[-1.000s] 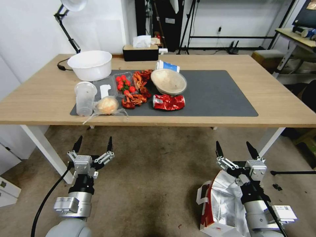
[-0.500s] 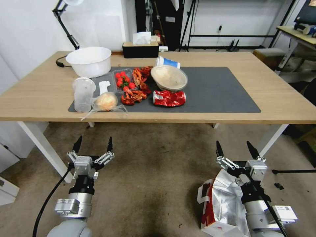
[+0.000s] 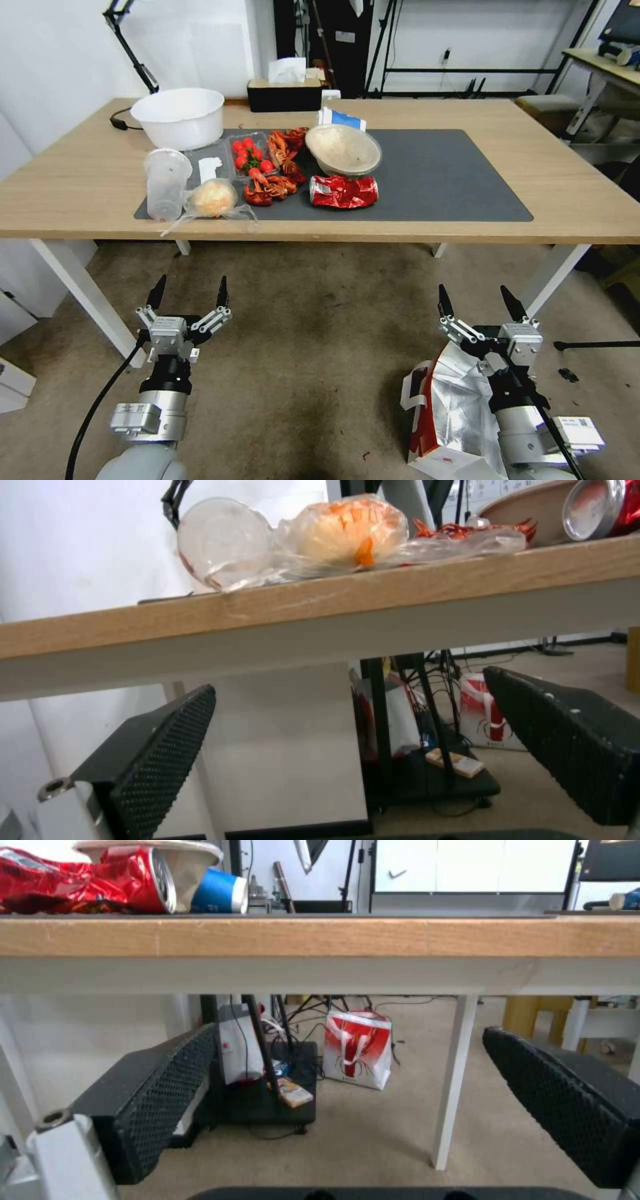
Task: Pick up the food delivery bag from the floor and place it on the table.
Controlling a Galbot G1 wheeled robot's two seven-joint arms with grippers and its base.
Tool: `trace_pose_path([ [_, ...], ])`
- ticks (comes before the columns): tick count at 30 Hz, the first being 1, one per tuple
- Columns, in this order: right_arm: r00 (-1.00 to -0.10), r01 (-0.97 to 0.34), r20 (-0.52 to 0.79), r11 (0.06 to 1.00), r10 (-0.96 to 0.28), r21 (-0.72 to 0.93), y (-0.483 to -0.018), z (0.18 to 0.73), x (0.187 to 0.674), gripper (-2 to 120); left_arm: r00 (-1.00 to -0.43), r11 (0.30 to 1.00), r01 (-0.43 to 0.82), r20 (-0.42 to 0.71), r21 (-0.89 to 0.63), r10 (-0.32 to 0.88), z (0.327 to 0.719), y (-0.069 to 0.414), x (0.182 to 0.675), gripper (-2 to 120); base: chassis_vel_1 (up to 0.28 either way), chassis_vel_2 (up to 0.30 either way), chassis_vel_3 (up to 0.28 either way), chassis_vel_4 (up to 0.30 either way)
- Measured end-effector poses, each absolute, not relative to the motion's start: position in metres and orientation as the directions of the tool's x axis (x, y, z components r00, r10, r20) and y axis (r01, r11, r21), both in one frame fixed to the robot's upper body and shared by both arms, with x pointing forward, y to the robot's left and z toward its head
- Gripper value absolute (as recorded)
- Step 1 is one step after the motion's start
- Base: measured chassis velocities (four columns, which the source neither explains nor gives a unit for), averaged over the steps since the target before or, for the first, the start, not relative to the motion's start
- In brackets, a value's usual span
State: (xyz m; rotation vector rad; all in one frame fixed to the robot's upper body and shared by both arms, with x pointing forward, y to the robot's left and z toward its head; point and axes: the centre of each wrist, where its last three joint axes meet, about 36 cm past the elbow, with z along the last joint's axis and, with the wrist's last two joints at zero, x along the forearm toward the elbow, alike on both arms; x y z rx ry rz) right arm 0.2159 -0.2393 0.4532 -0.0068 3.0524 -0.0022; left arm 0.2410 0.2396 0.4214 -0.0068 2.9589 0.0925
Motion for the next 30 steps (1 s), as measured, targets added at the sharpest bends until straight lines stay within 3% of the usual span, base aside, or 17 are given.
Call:
trace_pose_path([
  [30, -0.996, -0.011, -0.092, 1.000, -0.012, -0.006, -0.2396, 0.4560, 0.2144, 100, -0.982, 0.999, -0.015, -0.189, 0.049, -0.006, 0.4195, 0.2399, 0.2407, 100, 0.000, 0.000, 0.000, 0.000],
])
